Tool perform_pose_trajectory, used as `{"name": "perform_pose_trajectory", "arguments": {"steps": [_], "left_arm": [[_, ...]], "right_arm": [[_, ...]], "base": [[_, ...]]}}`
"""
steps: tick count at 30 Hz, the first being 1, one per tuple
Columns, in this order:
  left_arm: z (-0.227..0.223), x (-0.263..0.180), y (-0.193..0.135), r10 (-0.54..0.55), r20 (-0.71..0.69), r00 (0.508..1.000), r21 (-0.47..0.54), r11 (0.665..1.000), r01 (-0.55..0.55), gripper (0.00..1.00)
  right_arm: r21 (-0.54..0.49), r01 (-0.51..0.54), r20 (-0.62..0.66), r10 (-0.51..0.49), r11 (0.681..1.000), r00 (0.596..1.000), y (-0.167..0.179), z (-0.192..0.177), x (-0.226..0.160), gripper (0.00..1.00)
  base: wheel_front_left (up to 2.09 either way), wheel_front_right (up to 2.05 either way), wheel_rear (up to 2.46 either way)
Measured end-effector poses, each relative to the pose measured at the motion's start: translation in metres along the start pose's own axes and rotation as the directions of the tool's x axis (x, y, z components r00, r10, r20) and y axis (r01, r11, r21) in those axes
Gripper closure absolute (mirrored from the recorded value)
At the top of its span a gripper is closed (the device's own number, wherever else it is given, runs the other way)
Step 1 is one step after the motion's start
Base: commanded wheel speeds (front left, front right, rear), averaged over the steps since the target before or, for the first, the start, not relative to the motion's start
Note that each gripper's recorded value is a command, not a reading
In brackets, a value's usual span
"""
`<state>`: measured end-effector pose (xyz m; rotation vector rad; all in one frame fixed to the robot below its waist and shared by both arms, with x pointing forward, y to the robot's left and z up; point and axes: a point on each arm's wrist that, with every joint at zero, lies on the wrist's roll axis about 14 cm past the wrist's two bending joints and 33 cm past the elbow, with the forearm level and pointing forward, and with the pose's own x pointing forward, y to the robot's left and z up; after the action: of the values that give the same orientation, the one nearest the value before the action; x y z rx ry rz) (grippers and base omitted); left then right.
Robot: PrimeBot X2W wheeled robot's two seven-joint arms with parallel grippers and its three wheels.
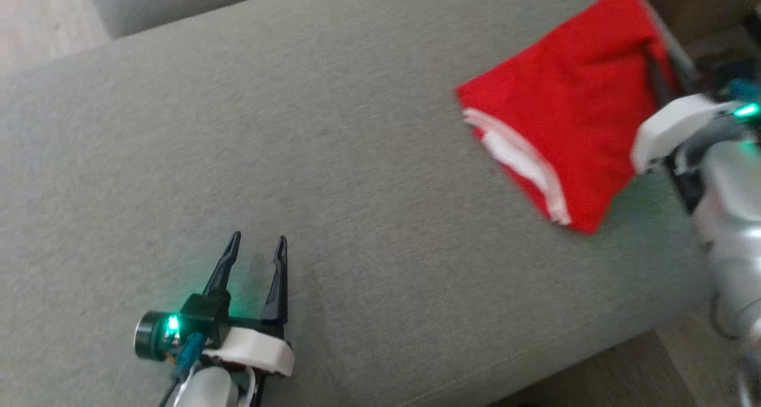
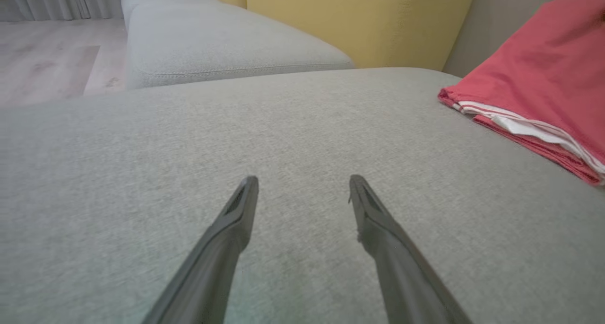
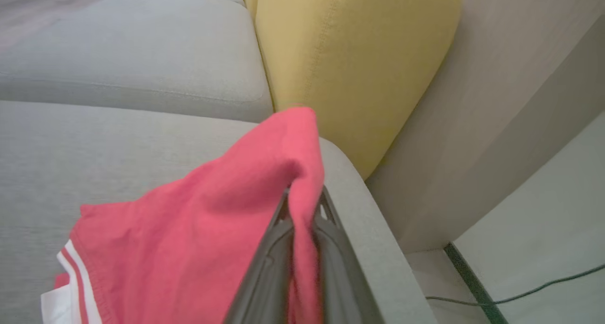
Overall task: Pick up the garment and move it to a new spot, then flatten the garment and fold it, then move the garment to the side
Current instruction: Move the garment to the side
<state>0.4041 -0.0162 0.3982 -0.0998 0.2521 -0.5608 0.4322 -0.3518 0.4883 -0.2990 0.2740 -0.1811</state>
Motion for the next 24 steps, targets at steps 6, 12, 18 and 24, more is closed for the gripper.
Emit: {"name": "perform_pose_trajectory", "arguments": {"steps": [6,12,18,24], "left_arm": [[-0.006,-0.002,0.024,0.062,-0.009,0.998,-0.01,0.998,-0.062,0.0],[-0.011,-0.005,0.042,0.105,-0.019,0.994,-0.016,0.994,-0.106,0.0],[-0.009,-0.007,0.049,0.127,-0.013,0.992,-0.016,0.992,-0.127,0.0],[0.004,-0.01,0.052,0.147,0.017,0.989,-0.002,0.989,-0.147,0.0]], "right_arm": [[-0.054,0.075,-0.036,-0.077,0.996,0.996,-0.036,0.004,0.027,1.0],[-0.079,0.134,-0.113,-0.143,0.988,0.983,-0.059,-0.006,0.04,0.0],[-0.079,0.196,-0.047,-0.2,0.977,0.979,-0.071,0.012,0.044,0.0],[0.013,0.107,0.031,-0.108,0.994,0.994,-0.008,0.024,0.049,0.0]], "base": [[0.0,0.0,0.0],[0.0,0.0,0.0],[0.0,0.0,0.0],[0.0,0.0,0.0]]}}
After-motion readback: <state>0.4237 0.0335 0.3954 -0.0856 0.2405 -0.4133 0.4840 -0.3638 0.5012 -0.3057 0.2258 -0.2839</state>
